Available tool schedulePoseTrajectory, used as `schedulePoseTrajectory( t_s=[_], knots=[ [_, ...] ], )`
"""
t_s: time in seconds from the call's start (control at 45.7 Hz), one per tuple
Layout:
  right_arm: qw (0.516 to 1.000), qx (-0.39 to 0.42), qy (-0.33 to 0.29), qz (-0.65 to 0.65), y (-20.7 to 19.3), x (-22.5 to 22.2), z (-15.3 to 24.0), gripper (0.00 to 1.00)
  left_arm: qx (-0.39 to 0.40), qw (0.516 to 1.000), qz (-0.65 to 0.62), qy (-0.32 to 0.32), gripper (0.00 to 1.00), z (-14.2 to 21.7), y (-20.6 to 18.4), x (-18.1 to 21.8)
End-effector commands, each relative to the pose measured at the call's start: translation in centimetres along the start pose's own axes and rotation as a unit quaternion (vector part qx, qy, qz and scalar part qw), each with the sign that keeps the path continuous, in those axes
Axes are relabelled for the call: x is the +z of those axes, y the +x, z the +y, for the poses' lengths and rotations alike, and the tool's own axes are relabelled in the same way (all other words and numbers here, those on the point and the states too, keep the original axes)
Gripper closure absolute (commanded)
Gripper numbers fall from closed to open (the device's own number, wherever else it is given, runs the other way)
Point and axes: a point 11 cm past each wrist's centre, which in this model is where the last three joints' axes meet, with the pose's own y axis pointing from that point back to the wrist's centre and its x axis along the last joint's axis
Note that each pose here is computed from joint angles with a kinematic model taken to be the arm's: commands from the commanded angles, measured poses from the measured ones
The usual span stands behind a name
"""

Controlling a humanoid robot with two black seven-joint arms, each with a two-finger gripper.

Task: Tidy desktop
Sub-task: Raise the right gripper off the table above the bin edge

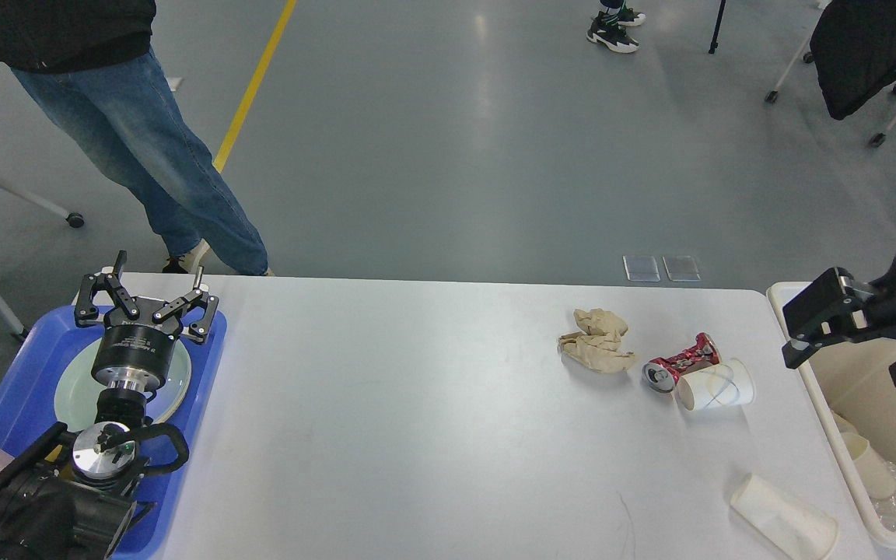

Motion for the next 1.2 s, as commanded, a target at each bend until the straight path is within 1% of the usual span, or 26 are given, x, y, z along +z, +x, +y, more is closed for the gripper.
schedulePoseTrajectory(
  t_s=[0.0, 0.087, 0.175, 0.219, 0.284, 0.459, 0.612, 0.765, 1.049, 1.115, 1.137, 1.181],
  knots=[
    [1.0, 0.004, 0.005, -0.008, 0.0, 0.0, 0.4, 0.01, -0.001, 1.0, 0.0, 0.001, 0.04, 0.0, 0.0, 0.0],
    [1.0, -0.001, 0.006, -0.012, -0.1, 0.3, 0.1, 0.01, 0.0, 1.0, 0.0, 0.001, 0.04, 0.0, 0.0, 0.0],
    [1.0, -0.011, 0.002, -0.019, -0.4, 1.0, -0.5, 0.04, 0.001, 1.0, 0.0, 0.0, 0.04, 0.1, 0.1, 0.0],
    [1.0, -0.018, -0.002, -0.025, -0.5, 1.4, -1.1, 0.04, 0.001, 1.0, 0.0, -0.001, 0.04, 0.0, 0.0, 0.0],
    [0.999, -0.019, -0.001, -0.03, -0.5, 1.6, -1.4, 0.0, 0.0, 1.0, 0.0, 0.0, 0.04, 0.0, 0.0, 0.0],
    [0.998, -0.033, 0.016, -0.044, -0.9, 1.3, -1.4, 0.0, 0.0, 1.0, 0.0, 0.0, 0.04, 0.0, 0.0, 0.0],
    [0.999, -0.025, 0.017, -0.039, -0.7, 1.2, -1.0, 0.0, 0.0, 1.0, 0.0, 0.001, 0.04, 0.0, 0.0, 0.0],
    [0.999, -0.002, 0.013, -0.039, 0.5, 1.2, -0.8, 0.0, 0.0, 1.0, 0.0, 0.001, 0.04, 0.0, 0.0, 0.0],
    [0.999, 0.012, 0.01, -0.046, 0.8, 1.9, -1.1, 0.0, 0.001, 1.0, 0.0, 0.0, 0.04, 0.0, 0.0, 0.0],
    [0.999, 0.014, 0.003, -0.034, 0.8, 1.9, -1.3, 0.06, 0.0, 1.0, 0.0, 0.001, 0.04, 0.0, 0.0, 0.0],
    [1.0, 0.014, -0.005, -0.027, 0.8, 2.2, -1.6, 0.1, 0.0, 1.0, 0.0, 0.001, 0.04, 0.0, 0.0, 0.0],
    [1.0, 0.01, -0.021, -0.013, 0.8, 2.6, -2.7, 0.12, 0.0, 1.0, 0.0, 0.001, 0.04, 0.0, 0.0, 0.0]
  ],
)
